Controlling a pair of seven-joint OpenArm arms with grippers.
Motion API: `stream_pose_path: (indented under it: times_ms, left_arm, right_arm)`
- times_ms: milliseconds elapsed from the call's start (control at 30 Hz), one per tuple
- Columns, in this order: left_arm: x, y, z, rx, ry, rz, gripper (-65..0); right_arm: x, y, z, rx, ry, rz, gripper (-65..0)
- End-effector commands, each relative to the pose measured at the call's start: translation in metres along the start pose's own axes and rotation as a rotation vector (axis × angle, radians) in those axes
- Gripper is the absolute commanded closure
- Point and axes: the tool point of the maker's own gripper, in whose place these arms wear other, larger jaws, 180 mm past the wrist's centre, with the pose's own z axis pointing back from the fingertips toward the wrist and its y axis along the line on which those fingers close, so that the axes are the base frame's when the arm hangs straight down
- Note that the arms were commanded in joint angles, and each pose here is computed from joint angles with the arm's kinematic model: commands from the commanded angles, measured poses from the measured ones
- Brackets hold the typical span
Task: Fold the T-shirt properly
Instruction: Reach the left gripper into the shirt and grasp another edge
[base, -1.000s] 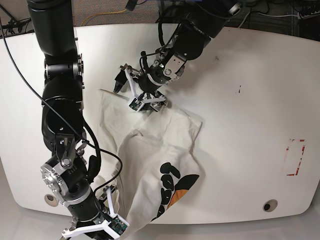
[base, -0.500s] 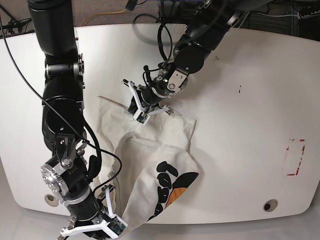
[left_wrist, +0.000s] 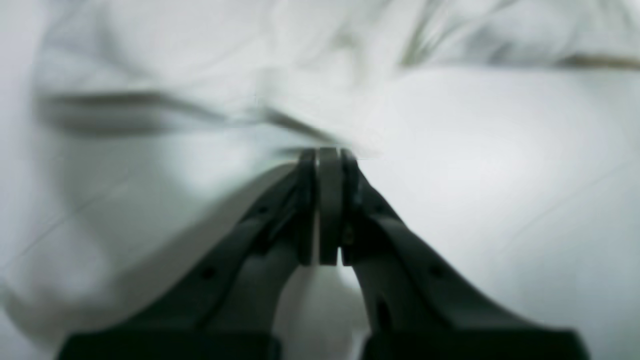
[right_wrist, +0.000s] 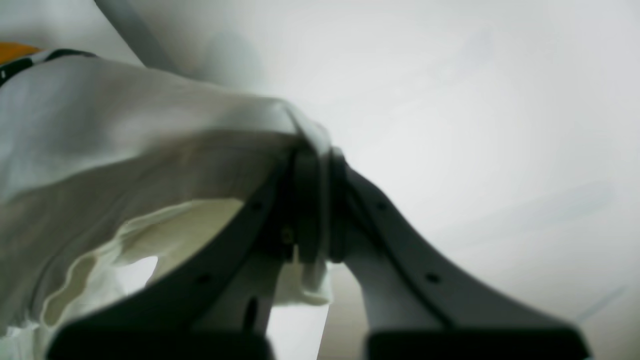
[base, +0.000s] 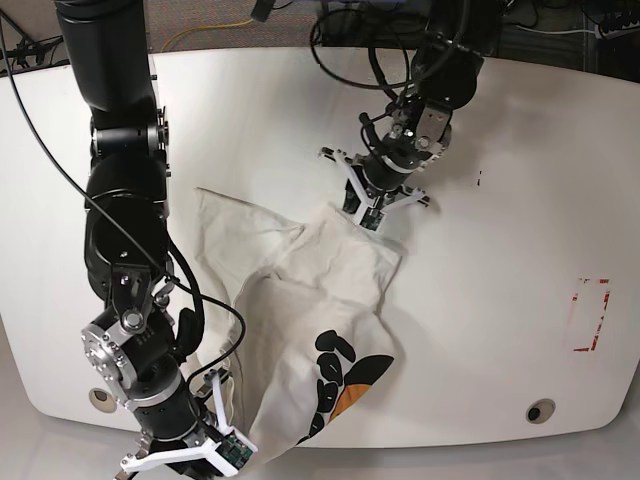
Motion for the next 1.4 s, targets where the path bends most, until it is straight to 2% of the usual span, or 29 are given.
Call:
stream_pose_path:
  times_ms: [0,67,133,200,267,333,400,567,767,900,1033,1367]
  left_arm:
    - [0.021,-0.02,0.01,-0.096,-0.073,-0.023,0.0]
    - [0.03,-0.031,0.015,-0.138,-0.098,-0.049,0.0]
    - [0.035,-0.039,0.016,-0.159,-0.112,-0.061,-3.5]
    - [0.037,-0.05,0.016,-0.185,-0.116,-0.072,-13.3]
    - [0.048,-0.057,0.015,-0.203,-0.135,-0.093,-28.2]
    - [0.059,-0.068,0.012,-0.227,-0.156,-0.101,-40.0]
    - [0.065,-0.08,0.01,-0.251,-0.168,-0.099,-46.5]
    - [0.073,-0.106,-0.005,-0.3,-0.16,-0.108,-47.5]
    - [0.074,-0.122,-0.036,-0.331,-0.106,-0.129,-47.2]
    - [0.084,-0.112,-0.055,-0.273,-0.1,-0.128,-47.6]
    - [0.086,-0.116,-0.069,-0.281,-0.102,-0.188,-47.8]
    - [0.058,-0.099,-0.09,-0.259,-0.006,-0.223,-46.8]
  right_arm:
    - [0.016,-0.022,0.008,-0.065,-0.051,-0.001,0.0]
    - [0.015,-0.018,0.009,-0.058,-0.052,-0.001,0.0]
    - [0.016,-0.019,0.01,-0.062,-0.055,0.001,0.0]
    - [0.016,-0.019,0.01,-0.061,-0.054,0.0,0.0]
    - [0.013,-0.015,0.009,-0.053,-0.048,-0.003,0.0]
    - [0.011,-0.012,0.01,-0.049,-0.045,-0.002,0.0]
    - [0.01,-0.012,0.01,-0.049,-0.043,0.0,0.0]
    - [0.004,-0.008,0.009,-0.038,-0.03,-0.001,0.0]
    - [0.004,-0.008,0.009,-0.038,-0.03,-0.001,0.0]
    - [0.004,-0.008,0.009,-0.038,-0.03,-0.001,0.0]
    - [0.004,-0.007,0.009,-0.037,-0.029,-0.001,0.0]
    - [0.004,-0.007,0.009,-0.037,-0.029,-0.001,0.0]
